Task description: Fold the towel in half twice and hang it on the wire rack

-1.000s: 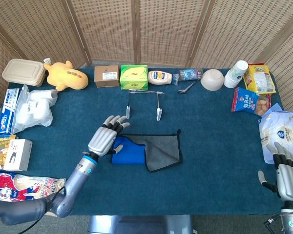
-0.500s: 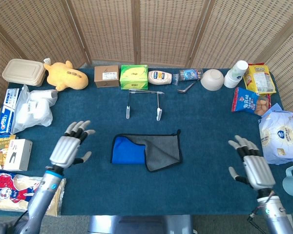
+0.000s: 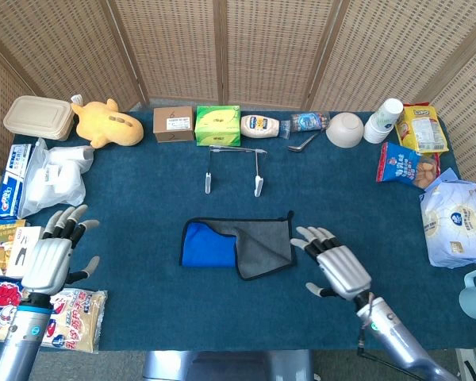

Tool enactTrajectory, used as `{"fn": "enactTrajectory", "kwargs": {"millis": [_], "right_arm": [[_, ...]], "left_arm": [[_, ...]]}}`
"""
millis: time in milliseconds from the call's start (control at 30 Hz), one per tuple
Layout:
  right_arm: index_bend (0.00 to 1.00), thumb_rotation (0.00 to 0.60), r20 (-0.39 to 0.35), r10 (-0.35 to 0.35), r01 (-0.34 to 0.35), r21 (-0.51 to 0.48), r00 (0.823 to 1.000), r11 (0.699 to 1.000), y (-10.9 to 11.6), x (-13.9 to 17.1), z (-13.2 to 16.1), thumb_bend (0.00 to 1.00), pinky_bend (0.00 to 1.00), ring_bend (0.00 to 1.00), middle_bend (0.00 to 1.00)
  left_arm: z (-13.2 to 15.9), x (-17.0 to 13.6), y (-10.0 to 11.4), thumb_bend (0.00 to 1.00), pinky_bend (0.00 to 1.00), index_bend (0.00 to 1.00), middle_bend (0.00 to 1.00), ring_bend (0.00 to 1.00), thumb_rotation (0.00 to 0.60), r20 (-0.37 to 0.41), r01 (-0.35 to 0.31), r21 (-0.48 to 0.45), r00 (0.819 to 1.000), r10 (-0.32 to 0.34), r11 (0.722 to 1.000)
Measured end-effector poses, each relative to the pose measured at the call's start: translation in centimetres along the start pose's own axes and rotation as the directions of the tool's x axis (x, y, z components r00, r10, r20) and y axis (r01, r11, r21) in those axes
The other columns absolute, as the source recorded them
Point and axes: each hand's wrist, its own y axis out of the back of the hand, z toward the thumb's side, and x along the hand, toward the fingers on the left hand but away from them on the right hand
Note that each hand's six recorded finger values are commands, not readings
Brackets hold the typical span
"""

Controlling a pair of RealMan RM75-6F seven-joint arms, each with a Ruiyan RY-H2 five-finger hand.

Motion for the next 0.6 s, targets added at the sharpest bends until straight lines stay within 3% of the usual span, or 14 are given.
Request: {"fn": "enactTrajectory", "kwargs": {"millis": [400,600], "right_arm": [[0.14,0.600,-0.090,0.046,-0.038,0.090,0.995,0.995,-2.6,-3.9,3.1,0.22,0.00,0.00,0.05],[0.13,0.600,-0.106,0.034,-0.022,0.113,0.994,0.993,-3.3,-5.3,3.3,0.22,0.00,0.00,0.05]], "left_arm": [[0.0,-0.2,0.4,0.41,0.00,0.24,0.10,0.00,0.600,0.002,-0.005,-0.041,1.000,0.005,0.999],[0.1,-0.1,0.3,0.42,0.00,0.24,0.09,0.00,0.600,0.005,-0.004,-0.047,1.000,0.004,0.999]]}}
